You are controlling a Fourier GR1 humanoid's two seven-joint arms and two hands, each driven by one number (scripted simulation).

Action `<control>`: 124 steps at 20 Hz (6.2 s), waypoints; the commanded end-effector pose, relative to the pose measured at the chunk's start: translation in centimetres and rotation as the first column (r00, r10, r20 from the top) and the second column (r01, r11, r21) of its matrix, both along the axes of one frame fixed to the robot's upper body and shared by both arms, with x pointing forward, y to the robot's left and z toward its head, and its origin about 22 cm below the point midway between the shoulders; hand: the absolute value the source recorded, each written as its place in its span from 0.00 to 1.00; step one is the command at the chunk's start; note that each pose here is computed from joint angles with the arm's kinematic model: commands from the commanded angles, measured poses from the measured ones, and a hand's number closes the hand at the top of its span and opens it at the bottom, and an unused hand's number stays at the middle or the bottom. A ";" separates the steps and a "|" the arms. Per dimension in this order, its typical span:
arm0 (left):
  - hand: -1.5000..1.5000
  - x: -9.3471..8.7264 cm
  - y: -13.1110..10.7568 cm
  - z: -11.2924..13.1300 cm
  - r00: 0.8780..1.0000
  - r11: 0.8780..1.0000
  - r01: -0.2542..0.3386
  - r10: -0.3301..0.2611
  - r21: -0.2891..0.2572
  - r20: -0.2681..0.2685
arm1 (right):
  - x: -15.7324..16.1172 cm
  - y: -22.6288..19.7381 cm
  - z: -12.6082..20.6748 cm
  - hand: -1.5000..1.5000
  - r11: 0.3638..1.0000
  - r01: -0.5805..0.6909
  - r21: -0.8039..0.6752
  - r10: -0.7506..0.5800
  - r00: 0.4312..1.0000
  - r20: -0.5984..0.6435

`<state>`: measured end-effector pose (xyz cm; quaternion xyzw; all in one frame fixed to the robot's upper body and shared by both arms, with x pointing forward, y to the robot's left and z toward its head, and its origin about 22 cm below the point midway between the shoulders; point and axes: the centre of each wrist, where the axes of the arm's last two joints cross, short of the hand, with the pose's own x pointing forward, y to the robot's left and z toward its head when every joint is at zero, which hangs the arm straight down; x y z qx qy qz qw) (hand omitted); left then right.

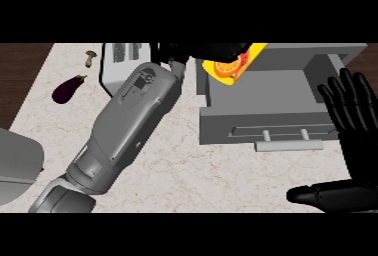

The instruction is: Pick up the cup, place it into the drawer and close the drawer

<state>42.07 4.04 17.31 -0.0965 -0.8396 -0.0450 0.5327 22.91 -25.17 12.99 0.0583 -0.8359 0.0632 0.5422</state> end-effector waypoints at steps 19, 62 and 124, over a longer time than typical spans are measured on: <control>1.00 1.2 -2.6 -3.3 0.994 0.969 -0.037 0.061 0.242 -0.092 | 1.4 0.3 0.9 0.00 0.998 -0.066 0.005 0.066 0.997 0.026; 0.00 -5.4 12.1 -5.6 0.989 0.980 -0.102 0.080 -0.171 -0.127 | -1.4 -0.7 0.8 1.00 0.905 -0.133 -0.403 0.105 0.990 -0.091; 0.00 -14.2 28.8 -13.2 0.991 0.979 -0.061 0.036 -0.193 -0.130 | 21.0 -3.7 -7.2 0.00 0.508 -0.177 -0.843 0.001 0.979 -0.204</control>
